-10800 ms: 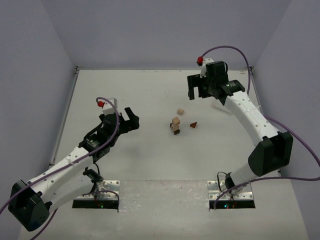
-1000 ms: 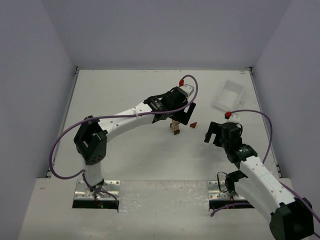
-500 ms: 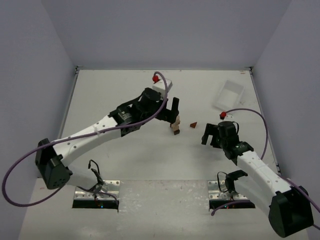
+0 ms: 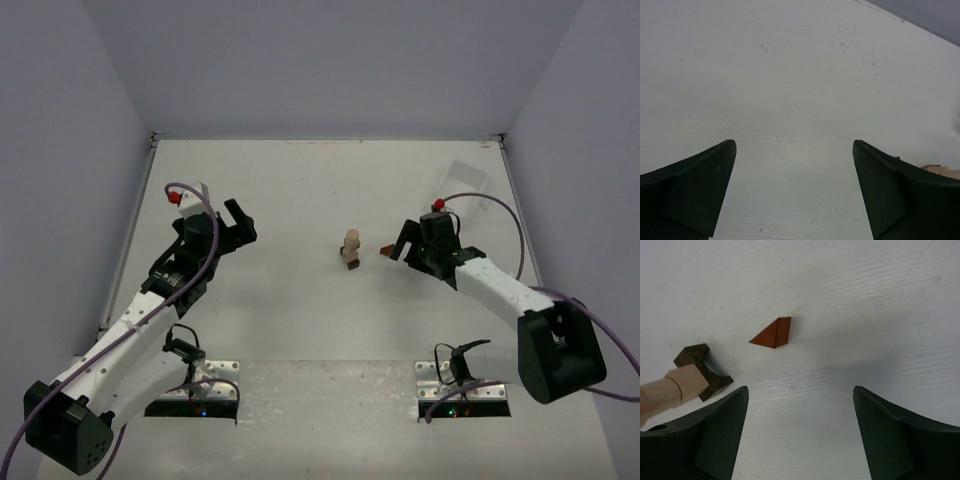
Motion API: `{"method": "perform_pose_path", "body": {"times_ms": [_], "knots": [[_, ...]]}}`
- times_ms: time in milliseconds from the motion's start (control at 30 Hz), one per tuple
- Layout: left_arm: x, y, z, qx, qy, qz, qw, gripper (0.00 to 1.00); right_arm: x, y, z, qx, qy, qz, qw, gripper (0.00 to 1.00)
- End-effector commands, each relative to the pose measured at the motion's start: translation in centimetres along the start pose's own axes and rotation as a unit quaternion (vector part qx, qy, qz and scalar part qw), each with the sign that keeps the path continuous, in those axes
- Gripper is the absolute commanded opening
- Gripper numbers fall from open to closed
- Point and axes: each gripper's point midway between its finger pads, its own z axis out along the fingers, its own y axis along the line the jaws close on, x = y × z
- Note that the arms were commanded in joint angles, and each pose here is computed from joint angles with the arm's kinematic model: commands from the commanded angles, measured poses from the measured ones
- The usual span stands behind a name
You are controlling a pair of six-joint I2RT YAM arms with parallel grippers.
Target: Build the wood block tower
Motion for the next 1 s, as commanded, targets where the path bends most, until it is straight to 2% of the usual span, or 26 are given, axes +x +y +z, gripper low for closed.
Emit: {"method": "perform_pose_path", "body": {"times_ms": [0, 200, 367, 533, 767, 967], "knots": [[-2.0, 0.5, 0.1, -0.015, -0.036, -0.037, 0.999, 1.0, -3.4, 2.0, 2.1, 0.015, -0.018, 0.054, 0.998, 0.8], [-1.7, 0.7, 0.1, -0.019, -0.032, -0.039, 0.999, 1.0, -4.6, 2.2, 4.5, 0.08, -0.006, 0.041, 0.996, 0.65], [-1.4, -0.3, -0.1, 0.016, -0.025, -0.035, 0.999, 1.0, -5.1, 2.0, 5.6, 0.103, -0.003, 0.039, 0.994, 0.61], [-1.3, -0.3, -0.2, 0.017, -0.023, -0.033, 0.999, 1.0, -3.9, 2.1, 6.7, 0.105, 0.021, 0.038, 0.994, 0.5], [-1.0, -0.7, -0.1, 0.029, -0.017, -0.029, 0.999, 0.98, -2.1, 2.6, 7.6, 0.113, 0.049, 0.015, 0.992, 0.44], [-0.9, -0.9, 0.0, 0.032, -0.014, -0.028, 0.999, 0.96, -1.1, 2.3, 7.7, 0.12, 0.059, 0.023, 0.991, 0.32]]}}
